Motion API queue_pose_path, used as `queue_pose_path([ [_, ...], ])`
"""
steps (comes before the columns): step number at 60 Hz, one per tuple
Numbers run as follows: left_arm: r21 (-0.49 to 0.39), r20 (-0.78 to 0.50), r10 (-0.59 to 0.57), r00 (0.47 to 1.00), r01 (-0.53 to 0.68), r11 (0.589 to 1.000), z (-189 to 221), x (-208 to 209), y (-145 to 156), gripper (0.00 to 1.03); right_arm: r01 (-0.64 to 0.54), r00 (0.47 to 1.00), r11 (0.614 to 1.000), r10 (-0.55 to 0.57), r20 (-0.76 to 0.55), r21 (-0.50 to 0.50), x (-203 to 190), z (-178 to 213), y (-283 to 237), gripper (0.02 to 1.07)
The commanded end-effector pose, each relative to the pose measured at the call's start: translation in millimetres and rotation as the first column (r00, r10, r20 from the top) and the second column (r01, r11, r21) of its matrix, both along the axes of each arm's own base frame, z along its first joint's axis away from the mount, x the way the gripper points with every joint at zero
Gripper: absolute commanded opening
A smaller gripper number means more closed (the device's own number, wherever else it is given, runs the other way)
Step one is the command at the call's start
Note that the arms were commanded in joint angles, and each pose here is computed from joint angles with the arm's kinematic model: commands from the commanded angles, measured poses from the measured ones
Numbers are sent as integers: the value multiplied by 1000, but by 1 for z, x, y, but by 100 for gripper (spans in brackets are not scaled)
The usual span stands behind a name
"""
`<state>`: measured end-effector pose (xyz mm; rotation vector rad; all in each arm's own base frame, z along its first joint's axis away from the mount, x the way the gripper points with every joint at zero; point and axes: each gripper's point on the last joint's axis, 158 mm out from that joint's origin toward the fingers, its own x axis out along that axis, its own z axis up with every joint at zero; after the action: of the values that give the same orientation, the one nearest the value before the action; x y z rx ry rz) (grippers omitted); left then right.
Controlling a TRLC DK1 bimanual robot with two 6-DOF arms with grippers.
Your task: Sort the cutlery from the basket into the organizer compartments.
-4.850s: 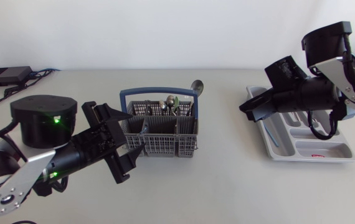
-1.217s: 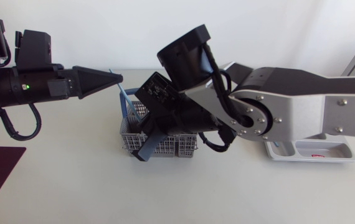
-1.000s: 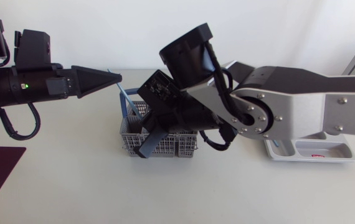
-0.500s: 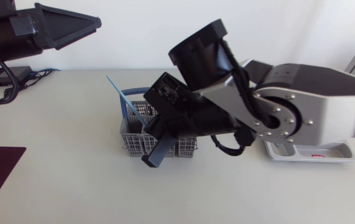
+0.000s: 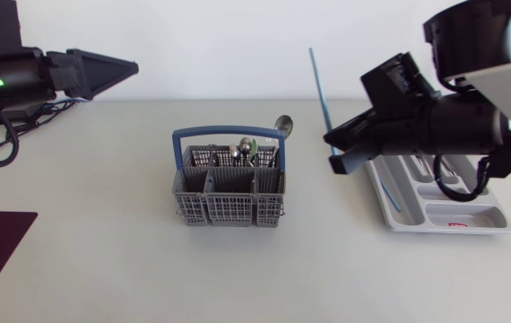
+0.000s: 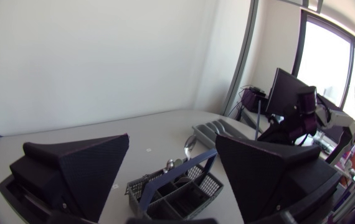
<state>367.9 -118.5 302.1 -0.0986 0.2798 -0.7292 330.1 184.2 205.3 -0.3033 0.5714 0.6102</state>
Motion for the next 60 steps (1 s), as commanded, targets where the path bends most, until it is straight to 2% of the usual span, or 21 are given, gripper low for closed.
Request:
queue_pose_path([
  [1, 101, 17, -10, 1000, 9, 995, -23, -9, -5, 97, 85, 995, 996, -87, -49, -25, 8, -19, -43, 8],
  [12, 221, 12, 17, 1000, -19, 975, -57, -15, -6, 97, 270, 955, 962, -272, -115, -31, 33, -43, -123, 8],
  [25, 350, 38, 39, 999, -50, 936, -83, -23, -11, 97, 390, 895, 918, -397, -203, -74, 49, -79, -180, 8],
  [41, 470, 53, 43, 998, -63, 881, -112, -34, -12, 97, 453, 799, 879, -474, -370, -146, 64, -137, -215, 8],
  [60, 539, 62, 27, 998, -56, 840, -132, -47, -14, 97, 486, 689, 848, -521, -503, -213, 80, -193, -232, 8],
])
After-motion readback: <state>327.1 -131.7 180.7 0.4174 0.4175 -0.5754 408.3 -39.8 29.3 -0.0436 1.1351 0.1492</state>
